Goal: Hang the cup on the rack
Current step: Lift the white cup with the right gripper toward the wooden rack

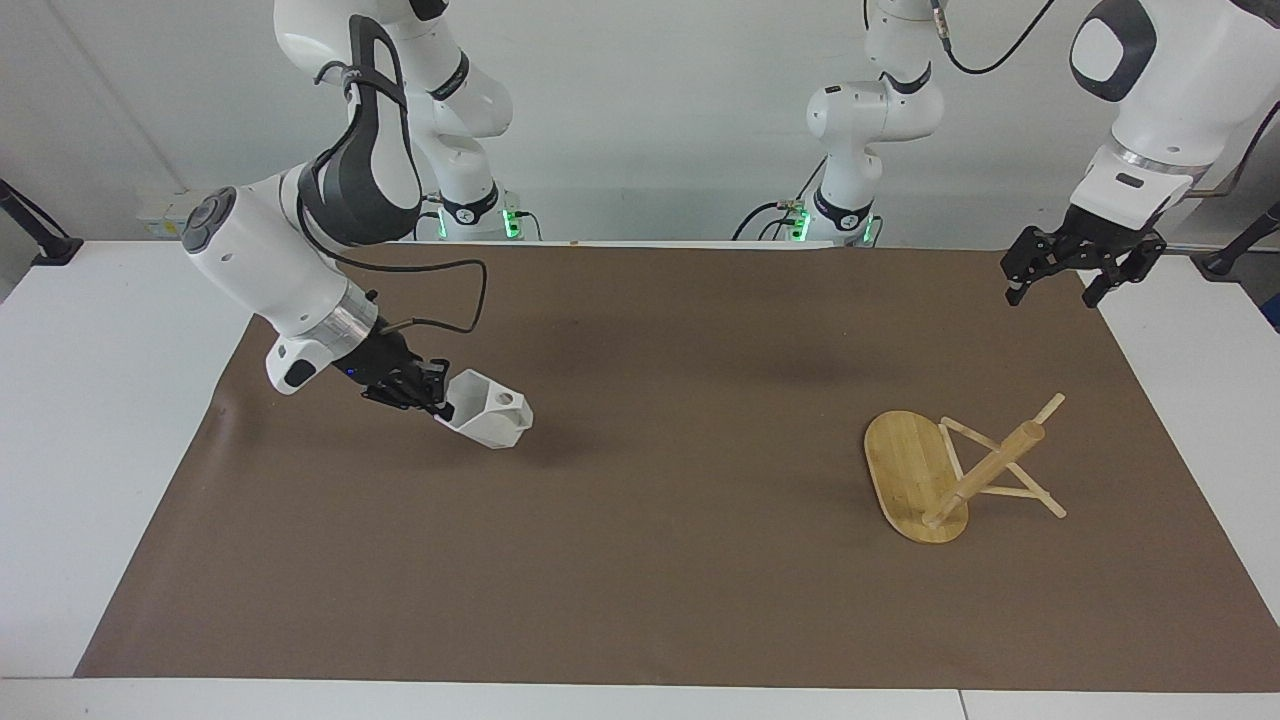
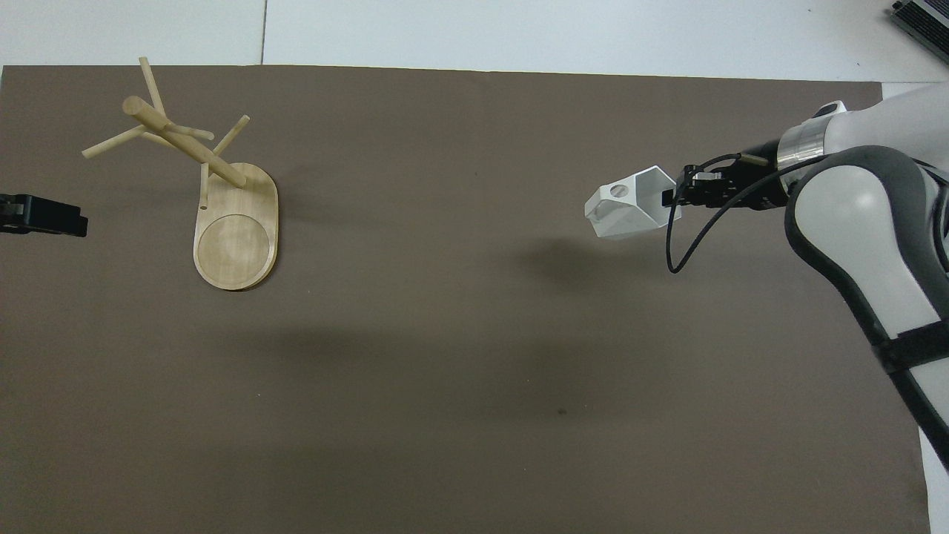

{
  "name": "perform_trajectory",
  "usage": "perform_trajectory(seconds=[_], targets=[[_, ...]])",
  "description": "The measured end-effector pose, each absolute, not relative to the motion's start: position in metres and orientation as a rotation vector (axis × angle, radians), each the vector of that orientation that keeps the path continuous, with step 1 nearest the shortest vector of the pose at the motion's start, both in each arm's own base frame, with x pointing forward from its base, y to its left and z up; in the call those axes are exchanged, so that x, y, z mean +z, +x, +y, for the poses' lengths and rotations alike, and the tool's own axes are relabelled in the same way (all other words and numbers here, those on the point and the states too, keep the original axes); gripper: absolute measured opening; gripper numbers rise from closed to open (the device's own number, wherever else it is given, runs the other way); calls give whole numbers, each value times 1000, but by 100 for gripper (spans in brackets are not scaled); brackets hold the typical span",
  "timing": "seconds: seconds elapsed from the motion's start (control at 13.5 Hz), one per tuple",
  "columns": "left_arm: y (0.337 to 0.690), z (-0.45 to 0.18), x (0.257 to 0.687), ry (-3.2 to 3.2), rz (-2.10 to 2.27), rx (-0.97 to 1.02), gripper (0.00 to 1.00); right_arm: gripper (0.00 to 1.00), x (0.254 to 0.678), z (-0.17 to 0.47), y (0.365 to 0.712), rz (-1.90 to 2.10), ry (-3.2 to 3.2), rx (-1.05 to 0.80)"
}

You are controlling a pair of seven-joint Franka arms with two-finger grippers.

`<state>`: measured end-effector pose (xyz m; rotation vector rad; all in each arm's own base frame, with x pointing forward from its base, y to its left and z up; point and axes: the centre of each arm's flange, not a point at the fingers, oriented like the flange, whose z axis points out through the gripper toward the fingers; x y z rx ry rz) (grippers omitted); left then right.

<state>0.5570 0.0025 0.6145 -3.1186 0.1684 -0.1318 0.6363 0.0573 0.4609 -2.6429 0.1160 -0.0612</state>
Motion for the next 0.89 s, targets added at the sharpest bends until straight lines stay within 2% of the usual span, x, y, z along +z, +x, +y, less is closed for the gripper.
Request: perform_trajectory(seconds=[0.3,0.89], targets=[[557,2,615,-3119,168,-132,100,4,475,126,629,80,-2451,-18],[557,2,615,-3119,168,-132,100,4,500,218,608,84,-2137,63]])
